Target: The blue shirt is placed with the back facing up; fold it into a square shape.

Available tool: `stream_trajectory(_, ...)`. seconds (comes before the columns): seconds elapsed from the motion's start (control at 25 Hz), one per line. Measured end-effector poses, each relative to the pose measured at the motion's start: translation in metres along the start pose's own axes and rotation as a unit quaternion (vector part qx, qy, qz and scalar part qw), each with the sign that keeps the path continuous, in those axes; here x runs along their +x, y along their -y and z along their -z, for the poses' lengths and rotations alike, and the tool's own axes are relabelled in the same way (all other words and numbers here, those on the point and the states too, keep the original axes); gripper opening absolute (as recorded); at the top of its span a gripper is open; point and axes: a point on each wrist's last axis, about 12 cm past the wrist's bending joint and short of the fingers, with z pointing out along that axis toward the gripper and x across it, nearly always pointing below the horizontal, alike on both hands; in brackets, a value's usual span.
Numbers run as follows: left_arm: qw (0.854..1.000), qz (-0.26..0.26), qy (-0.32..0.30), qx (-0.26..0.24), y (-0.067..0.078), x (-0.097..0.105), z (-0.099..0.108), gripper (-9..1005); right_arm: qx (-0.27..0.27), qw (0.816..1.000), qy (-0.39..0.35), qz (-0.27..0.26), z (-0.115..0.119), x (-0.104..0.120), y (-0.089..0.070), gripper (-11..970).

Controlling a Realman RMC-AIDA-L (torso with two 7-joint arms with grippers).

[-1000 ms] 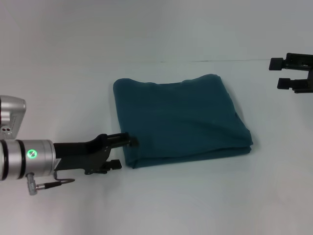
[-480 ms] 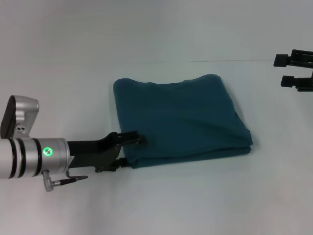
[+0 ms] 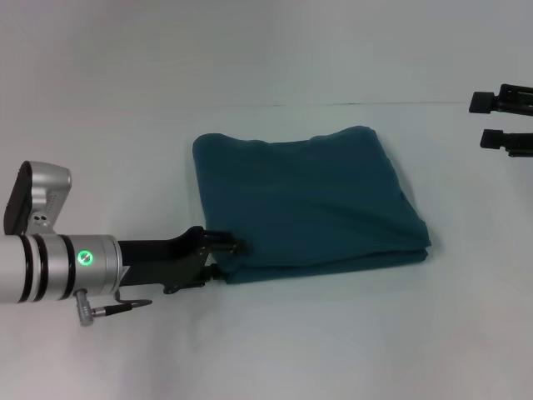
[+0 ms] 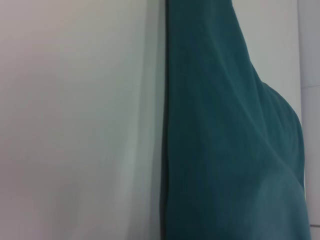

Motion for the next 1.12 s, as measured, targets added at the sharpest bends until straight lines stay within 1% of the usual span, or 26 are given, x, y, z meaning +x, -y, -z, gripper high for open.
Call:
stream_trajectory(0.16, 1.000, 0.001, 0.000, -0.001, -0.001, 0.000, 0.001, 590, -0.001, 1.000, 0.005, -0.003, 0.002, 0.000, 0.001, 887)
stream_trajectory(0.36, 1.000, -0.003, -0.005, -0.003, -0.001, 0.001, 0.000, 356, -0.002, 1.000, 0.005, -0.007, 0.002, 0.000, 0.002, 887)
stream_trajectory(0.68, 1.000, -0.008, -0.008, -0.003, -0.004, 0.003, 0.002, 144, -0.004, 1.000, 0.010, -0.012, 0.003, 0.000, 0.002, 886)
stream_trajectory(0.92, 1.000, -0.015, -0.014, 0.003, -0.008, 0.007, 0.008, 60, -0.004, 1.000, 0.010, -0.016, 0.004, -0.001, 0.002, 886)
stream_trajectory(1.12, 1.000, -0.013, -0.012, 0.004, -0.015, 0.009, 0.021, 61, -0.004, 1.000, 0.010, -0.020, 0.004, -0.001, 0.002, 886)
